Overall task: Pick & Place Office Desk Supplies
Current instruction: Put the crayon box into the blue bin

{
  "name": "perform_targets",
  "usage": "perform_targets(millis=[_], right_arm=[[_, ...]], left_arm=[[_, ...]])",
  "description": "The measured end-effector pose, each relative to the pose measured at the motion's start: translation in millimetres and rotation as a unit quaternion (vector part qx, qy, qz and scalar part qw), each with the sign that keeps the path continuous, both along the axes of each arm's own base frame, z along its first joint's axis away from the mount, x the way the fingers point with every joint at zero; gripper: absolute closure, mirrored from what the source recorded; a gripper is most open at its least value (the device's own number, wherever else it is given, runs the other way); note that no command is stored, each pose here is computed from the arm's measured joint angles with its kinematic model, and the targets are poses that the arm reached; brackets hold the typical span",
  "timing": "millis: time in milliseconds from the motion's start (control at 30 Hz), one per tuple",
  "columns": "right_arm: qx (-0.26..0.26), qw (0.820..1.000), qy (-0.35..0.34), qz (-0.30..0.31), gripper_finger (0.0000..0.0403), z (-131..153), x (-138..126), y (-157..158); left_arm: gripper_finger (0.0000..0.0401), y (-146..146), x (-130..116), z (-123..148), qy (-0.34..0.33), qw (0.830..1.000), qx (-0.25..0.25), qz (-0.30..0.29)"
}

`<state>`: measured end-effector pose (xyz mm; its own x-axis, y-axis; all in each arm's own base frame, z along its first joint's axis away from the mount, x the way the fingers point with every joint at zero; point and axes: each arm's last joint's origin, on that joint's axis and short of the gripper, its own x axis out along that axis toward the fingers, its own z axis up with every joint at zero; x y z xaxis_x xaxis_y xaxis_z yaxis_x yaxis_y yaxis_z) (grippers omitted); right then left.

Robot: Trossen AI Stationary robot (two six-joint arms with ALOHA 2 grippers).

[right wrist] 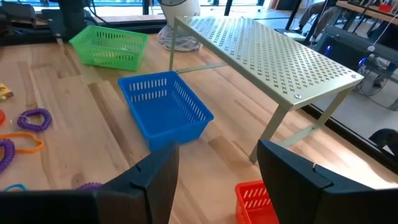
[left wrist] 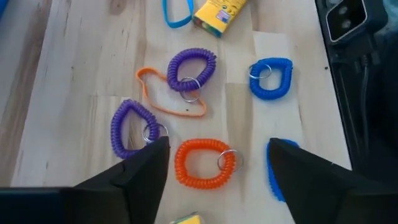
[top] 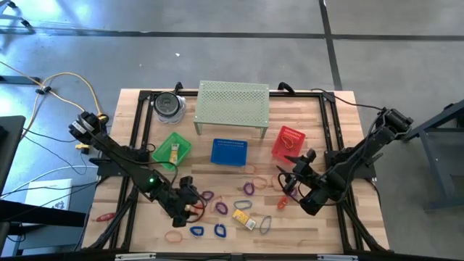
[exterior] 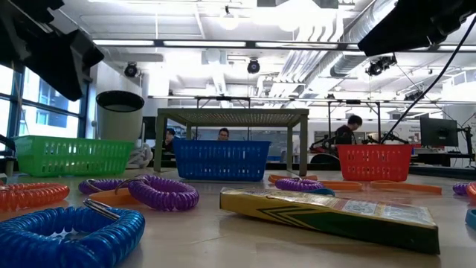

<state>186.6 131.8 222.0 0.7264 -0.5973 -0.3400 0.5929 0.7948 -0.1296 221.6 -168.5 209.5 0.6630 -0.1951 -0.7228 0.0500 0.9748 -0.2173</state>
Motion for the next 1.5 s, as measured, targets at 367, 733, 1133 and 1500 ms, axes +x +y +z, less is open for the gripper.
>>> perform_targets(millis=[367,733,1133,1500], right_arm=[[0.004,1.000,0.009,0.007,0.0196,-0.3,0.4,0.7],[0.001,1.000,0.012,0.009,0.0196,-0.3,0.4,0.7],[0.011,1.000,0.016,0.013,0.0196,-0.6,0.8,1.4],[0.010,1.000,0.015,0.013,0.0196,-0.6,0.7,1.3]], left_arm=[[0.0075,-0.1,0.1,-0.4,-0.002,1.000,0.012,-0.012],[0.0074,-0.8,2.4,1.7,-0.020,1.000,0.009,-0.006],[0.0075,-7.1,-18.3,-8.4,0.078,0.995,-0.033,0.051],[0.0076,-14.8,-39.8,-17.0,0.125,0.986,-0.021,0.107]])
